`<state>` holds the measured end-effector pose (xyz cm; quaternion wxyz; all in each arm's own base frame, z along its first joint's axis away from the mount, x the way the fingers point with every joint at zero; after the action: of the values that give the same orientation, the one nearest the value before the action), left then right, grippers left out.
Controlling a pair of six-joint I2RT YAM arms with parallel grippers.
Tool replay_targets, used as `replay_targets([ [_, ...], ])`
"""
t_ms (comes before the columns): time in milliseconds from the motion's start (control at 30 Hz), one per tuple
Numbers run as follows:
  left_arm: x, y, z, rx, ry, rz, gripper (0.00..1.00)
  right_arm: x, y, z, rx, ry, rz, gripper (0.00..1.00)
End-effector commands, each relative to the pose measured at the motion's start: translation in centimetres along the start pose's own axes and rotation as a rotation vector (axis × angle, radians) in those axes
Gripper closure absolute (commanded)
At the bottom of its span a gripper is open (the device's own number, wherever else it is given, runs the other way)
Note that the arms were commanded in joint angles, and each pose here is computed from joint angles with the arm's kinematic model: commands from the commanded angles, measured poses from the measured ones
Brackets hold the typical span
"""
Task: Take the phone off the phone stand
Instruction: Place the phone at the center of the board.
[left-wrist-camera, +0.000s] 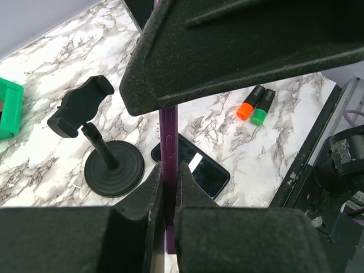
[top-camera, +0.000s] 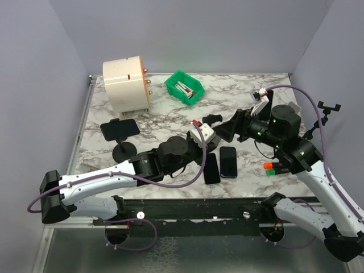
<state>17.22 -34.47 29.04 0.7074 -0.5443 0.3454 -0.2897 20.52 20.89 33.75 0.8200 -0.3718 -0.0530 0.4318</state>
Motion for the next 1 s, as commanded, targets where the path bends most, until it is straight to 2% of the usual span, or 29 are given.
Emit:
replay_targets([
  [0, -1.2, -1.2, 1.3, -0.028, -0.061, -0.046, 1.0, -1.2, -0.2, 3.0, 0.017, -0.129, 0.009, 0.05],
  [67, -1.9, -1.2, 1.6, -0.04, -0.074, -0.056, 1.0, -1.4, -0.2, 3.3, 0.021, -0.14, 0.018, 0.01],
  [233, -4.4, -1.0, 2.7, -0.075, -0.106, -0.084, 1.0, -2.5, -0.4, 4.0, 0.013, -0.143, 0.019, 0.0],
  [367, -6.4, 1.2, 3.1, -0.123, -0.122, -0.041, 1.0, -3.9, -0.6, 4.4, -0.067, -0.158, -0.006, 0.0],
  [567, -6.7, 7.4, 0.9, -0.329, -0.1, 0.148, 1.0, -6.3, -0.1, 2.1, -0.17, -0.076, -0.104, 0.01],
  [700, -6.5, 11.5, -0.3, -0.464, -0.134, 0.267, 1.0, -8.1, 0.4, 0.3, -0.185, -0.022, -0.188, 0.02],
  [867, -6.3, 16.3, -1.5, -0.62, -0.176, 0.337, 1.0, -9.2, 1.0, -0.7, -0.18, 0.004, -0.223, 0.02],
  [967, -5.5, 17.8, -3.3, -0.718, -0.116, 0.33, 1.0, -9.5, 1.2, -0.8, -0.18, 0.006, -0.225, 0.04],
])
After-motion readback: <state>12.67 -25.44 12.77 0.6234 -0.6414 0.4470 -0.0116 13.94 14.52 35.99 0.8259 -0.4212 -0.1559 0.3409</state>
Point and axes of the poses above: each gripper's point midway between its finger pads, its own x axis out along the fingers, its own z axis along the line the jaws close on, y = z × x, the point moved 2 cm from there along -x, back along the fingers, and after that the axes turned 12 degrees about x, right-handed, at the moved point
